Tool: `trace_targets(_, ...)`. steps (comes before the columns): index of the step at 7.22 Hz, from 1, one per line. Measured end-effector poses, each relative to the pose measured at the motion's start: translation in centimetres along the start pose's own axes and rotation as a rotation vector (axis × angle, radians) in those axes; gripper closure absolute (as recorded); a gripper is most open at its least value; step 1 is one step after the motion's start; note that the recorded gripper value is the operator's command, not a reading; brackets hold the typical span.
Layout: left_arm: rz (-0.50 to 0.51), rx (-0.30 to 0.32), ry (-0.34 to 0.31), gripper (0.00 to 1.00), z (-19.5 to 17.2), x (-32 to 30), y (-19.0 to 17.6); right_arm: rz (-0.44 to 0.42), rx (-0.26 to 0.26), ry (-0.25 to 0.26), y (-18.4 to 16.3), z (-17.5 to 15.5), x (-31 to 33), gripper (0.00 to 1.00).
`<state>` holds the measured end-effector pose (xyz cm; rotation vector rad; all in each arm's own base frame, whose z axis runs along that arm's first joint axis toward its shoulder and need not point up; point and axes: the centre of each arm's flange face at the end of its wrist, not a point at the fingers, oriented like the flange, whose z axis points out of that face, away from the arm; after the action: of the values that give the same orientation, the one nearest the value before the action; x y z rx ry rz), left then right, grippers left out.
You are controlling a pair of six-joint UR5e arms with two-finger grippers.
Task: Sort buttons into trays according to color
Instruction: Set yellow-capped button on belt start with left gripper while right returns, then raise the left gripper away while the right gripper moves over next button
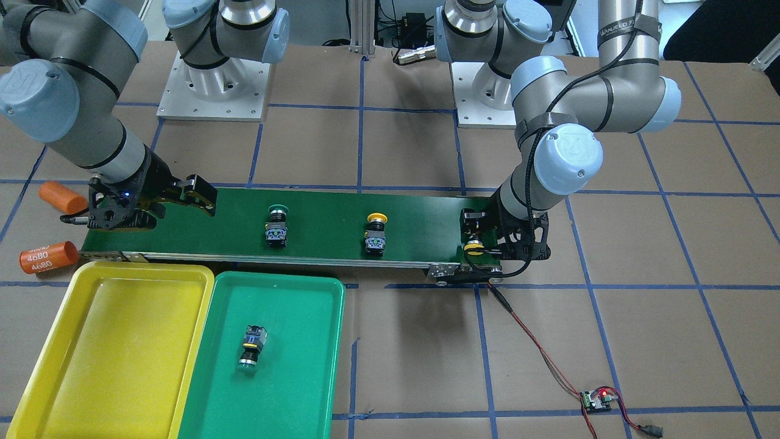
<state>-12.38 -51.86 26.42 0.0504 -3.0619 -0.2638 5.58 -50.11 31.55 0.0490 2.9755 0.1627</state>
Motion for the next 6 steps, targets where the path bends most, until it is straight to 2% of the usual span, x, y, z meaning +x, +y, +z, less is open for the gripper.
trace_targets(2,-0.001,0.049,-0.013,0.0,-3.3,-0.1,-0.2,0.031,-0.014,0.022,-1.0,1.3,2.2,0.0)
trace_targets(4,-0.009,0.07,-0.016,0.0,-9.1,-0.3,0.4,0.056,-0.03,0.042,-1.5,2.0,3.9,0.0)
trace_targets(6,-0.01,0.083,-0.017,0.0,-14.2,-0.1,3.3,0.051,-0.043,0.029,-1.3,2.6,3.9,0.0)
